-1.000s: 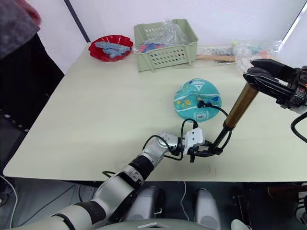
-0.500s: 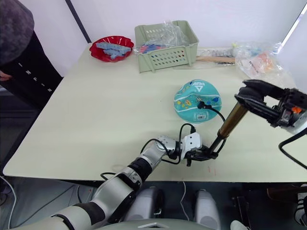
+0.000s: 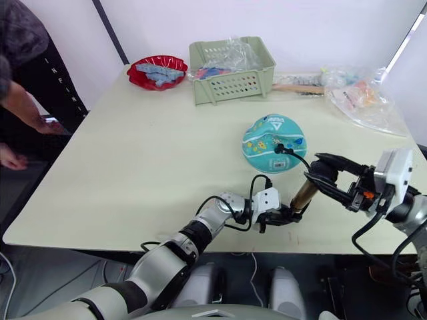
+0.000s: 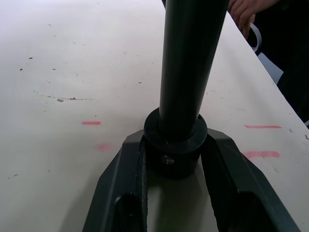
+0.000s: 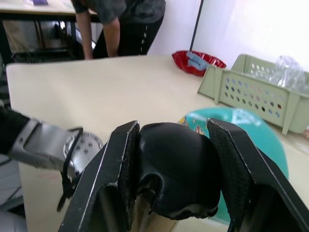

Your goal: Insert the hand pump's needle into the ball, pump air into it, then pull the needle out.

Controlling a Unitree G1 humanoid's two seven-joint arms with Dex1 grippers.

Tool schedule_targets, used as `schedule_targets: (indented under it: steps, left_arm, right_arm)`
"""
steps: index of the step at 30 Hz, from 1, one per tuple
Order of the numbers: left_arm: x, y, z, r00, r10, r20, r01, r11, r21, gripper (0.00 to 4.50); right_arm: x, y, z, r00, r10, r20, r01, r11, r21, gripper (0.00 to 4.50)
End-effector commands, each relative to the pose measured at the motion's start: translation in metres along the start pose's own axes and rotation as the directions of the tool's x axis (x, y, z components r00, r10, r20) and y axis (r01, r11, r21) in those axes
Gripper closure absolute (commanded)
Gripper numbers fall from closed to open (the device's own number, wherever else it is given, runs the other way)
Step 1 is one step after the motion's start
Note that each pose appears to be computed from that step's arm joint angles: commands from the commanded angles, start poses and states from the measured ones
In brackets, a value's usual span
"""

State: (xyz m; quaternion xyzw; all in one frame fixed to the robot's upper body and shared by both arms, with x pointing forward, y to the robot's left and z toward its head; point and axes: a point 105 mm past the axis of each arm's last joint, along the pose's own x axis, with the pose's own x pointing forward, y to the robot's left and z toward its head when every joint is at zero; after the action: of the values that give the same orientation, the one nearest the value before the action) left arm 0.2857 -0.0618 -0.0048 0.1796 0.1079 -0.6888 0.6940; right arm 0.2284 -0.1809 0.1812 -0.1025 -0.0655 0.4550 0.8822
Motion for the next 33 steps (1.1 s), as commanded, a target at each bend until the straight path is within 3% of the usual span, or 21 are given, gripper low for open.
schedule_targets:
  steps: [1, 9, 14, 22, 26, 33]
  left_arm:
    - [-0.002, -0.014, -0.035, 0.994, -0.027, -0.107, 0.019, 0.997, -0.081, 3.39]
    - [-0.003, -0.012, -0.037, 0.995, -0.004, -0.096, -0.006, 0.994, -0.105, 3.39]
    - [-0.002, -0.012, -0.036, 0.997, -0.003, -0.081, -0.006, 0.993, -0.116, 3.39]
    - [-0.002, -0.013, -0.038, 0.996, -0.002, -0.085, -0.009, 0.992, -0.123, 3.39]
    - [-0.002, -0.015, -0.04, 0.996, -0.009, -0.091, -0.002, 0.993, -0.118, 3.39]
    - [-0.001, -0.017, -0.041, 0.995, -0.018, -0.095, 0.007, 0.994, -0.111, 3.39]
  right_arm:
    - [0.002, 0.013, -0.033, 0.995, 0.04, -0.087, -0.036, 0.998, 0.052, 2.71]
    - [0.01, 0.013, -0.056, 0.996, -0.01, -0.093, 0.016, 0.997, 0.069, 2.71]
    - [0.013, 0.013, -0.053, 0.998, -0.017, -0.066, 0.021, 0.998, 0.064, 2.71]
    - [0.01, -0.004, 0.007, 0.998, 0.007, 0.055, -0.009, 1.0, 0.019, 2.71]
    - [0.0, -0.02, 0.049, 0.994, -0.001, 0.113, 0.006, 0.999, -0.045, 2.71]
    - [-0.014, -0.036, 0.097, 0.986, -0.019, 0.163, 0.031, 0.997, -0.071, 2.71]
